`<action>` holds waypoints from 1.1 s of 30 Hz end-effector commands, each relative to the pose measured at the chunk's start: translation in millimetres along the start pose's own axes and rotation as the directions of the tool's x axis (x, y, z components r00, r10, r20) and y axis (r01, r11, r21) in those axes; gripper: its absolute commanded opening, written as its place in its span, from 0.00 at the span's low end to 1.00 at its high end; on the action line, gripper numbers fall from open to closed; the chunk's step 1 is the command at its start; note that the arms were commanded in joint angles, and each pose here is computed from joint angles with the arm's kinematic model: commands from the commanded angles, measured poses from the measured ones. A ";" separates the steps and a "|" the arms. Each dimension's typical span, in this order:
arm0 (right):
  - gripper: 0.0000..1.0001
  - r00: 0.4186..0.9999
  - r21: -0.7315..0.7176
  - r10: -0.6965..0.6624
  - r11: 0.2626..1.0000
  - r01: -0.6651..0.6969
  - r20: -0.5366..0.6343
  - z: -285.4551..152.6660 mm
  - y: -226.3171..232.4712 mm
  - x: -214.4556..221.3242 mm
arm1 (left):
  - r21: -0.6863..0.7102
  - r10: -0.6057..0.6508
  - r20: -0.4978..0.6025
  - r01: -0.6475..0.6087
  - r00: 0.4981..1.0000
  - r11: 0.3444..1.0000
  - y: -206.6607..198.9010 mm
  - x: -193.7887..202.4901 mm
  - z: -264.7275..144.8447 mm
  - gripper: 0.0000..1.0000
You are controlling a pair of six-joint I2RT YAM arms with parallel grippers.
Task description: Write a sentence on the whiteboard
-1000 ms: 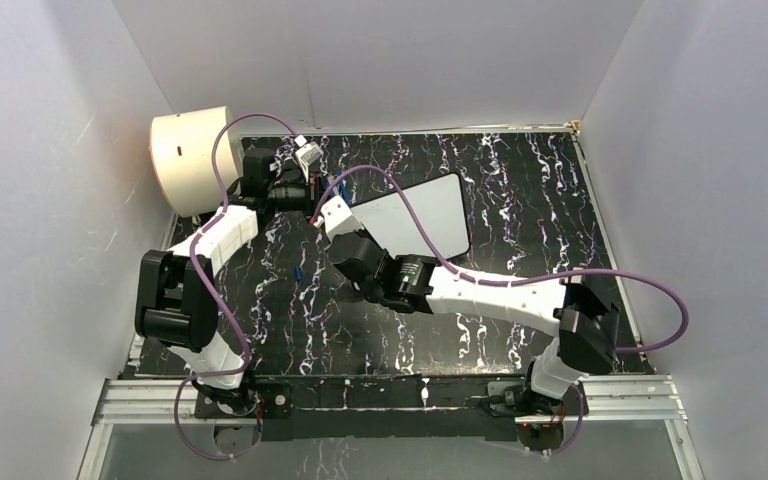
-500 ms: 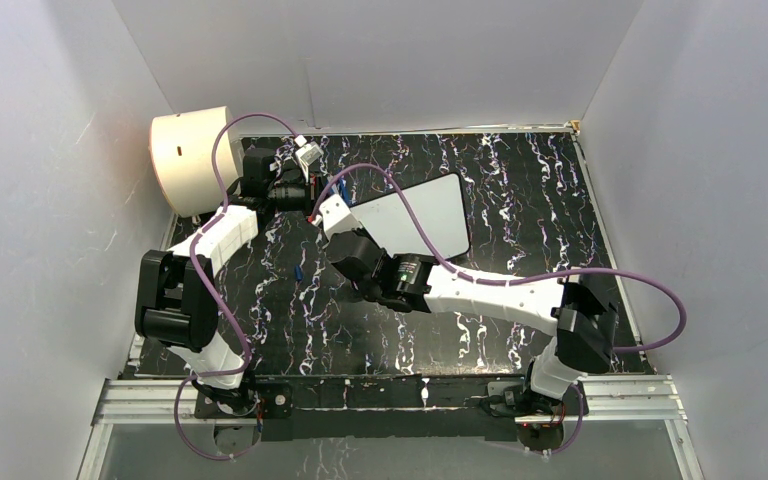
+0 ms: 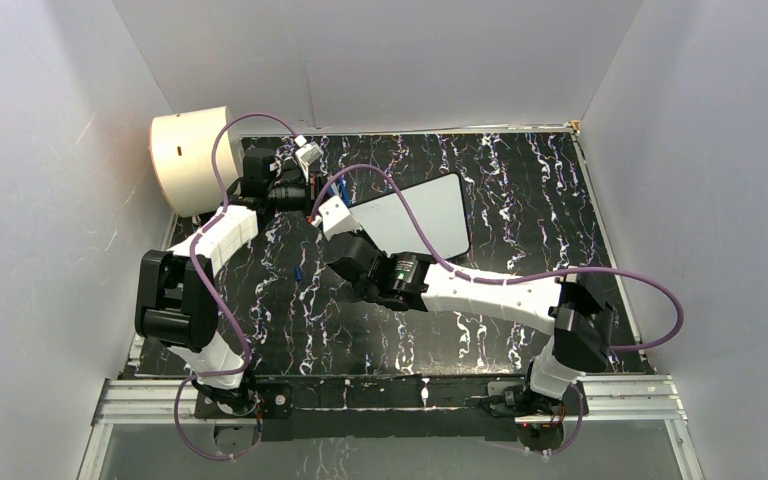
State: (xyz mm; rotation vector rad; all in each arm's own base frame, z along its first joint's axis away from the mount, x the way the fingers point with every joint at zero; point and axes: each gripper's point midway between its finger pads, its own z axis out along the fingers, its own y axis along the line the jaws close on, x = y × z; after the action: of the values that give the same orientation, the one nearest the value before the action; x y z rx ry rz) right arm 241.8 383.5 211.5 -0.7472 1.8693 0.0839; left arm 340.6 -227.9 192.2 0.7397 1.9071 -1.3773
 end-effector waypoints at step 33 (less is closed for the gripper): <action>0.00 0.996 -0.029 0.076 0.997 -0.078 -0.052 -8.7 3.9 5.9 | 0.014 0.058 0.019 -0.058 0.998 0.998 -17.4 -12.2 -5.3 0.00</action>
State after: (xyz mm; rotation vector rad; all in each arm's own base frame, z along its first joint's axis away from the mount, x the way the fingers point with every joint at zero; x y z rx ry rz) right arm 229.1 377.6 191.9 -0.7561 1.9688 0.1082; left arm 340.5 -227.9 192.2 0.7394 1.9073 -1.3775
